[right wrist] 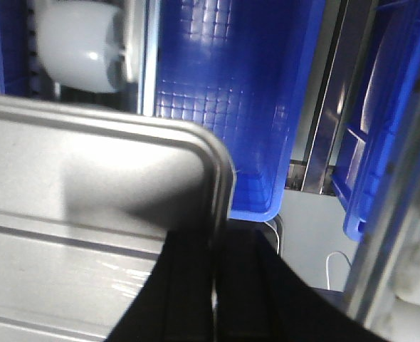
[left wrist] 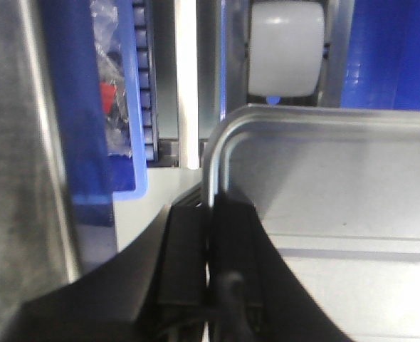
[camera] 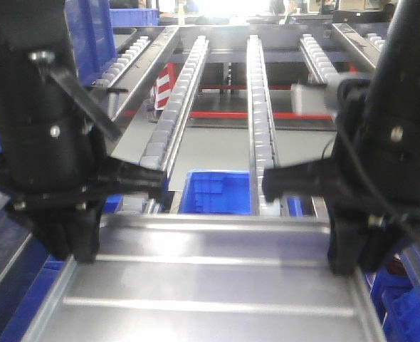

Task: Grab silver tray and stack on right shelf
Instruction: 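Close both grippers on the tray's side rims, then lift the silver tray off the rollers with both grippers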

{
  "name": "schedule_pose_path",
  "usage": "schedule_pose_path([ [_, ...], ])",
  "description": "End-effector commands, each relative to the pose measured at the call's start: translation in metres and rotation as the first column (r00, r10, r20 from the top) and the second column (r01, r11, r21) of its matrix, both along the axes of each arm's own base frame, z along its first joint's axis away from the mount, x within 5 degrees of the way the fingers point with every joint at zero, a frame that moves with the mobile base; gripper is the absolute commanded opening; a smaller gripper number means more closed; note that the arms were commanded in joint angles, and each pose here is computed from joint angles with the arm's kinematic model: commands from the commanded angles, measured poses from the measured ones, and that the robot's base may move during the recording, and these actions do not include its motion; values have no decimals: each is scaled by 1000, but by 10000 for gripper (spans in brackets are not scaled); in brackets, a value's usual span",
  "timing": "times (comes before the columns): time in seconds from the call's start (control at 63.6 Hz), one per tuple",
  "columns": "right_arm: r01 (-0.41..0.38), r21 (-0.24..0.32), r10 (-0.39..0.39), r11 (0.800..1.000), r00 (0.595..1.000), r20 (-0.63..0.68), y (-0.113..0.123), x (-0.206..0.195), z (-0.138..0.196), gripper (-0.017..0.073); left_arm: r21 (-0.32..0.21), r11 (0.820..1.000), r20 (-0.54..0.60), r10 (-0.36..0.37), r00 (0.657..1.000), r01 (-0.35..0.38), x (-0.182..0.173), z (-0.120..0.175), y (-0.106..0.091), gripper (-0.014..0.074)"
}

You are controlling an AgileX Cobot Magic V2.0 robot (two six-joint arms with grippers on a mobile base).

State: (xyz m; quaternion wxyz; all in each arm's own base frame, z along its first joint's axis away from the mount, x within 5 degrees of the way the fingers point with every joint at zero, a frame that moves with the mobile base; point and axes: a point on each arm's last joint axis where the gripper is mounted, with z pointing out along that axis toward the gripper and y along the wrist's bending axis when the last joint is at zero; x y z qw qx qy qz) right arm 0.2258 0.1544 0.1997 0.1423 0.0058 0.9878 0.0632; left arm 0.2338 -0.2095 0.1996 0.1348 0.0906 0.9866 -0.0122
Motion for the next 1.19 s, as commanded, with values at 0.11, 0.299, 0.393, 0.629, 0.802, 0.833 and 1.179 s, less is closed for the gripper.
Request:
schedule_pose_path([
  [0.11,-36,54,25,998,982,186,-3,3,70,57,-45,999,153,-10,988,17,1,80,4,-93],
  [0.299,-36,61,18,997,962,274,-10,0,114,57,-149,989,280,22,960,21,-5,140,12,-93],
  [0.393,-34,74,10,997,952,307,-12,-2,131,57,-183,983,317,34,948,26,-10,158,17,-93],
  [0.629,-35,99,-1,994,938,345,-12,-1,148,57,-137,990,326,30,945,16,-11,160,23,-93],
  [0.802,-35,98,-1,995,939,345,-12,-1,148,57,-116,993,339,25,940,15,-10,160,25,-93],
  [0.833,-35,98,-1,995,939,345,-12,-1,148,57,-113,994,336,26,942,13,-10,160,25,-93],
  [1.179,-30,88,-1,996,944,331,-13,-2,147,57,-80,997,306,31,952,-7,-13,158,29,-93],
])
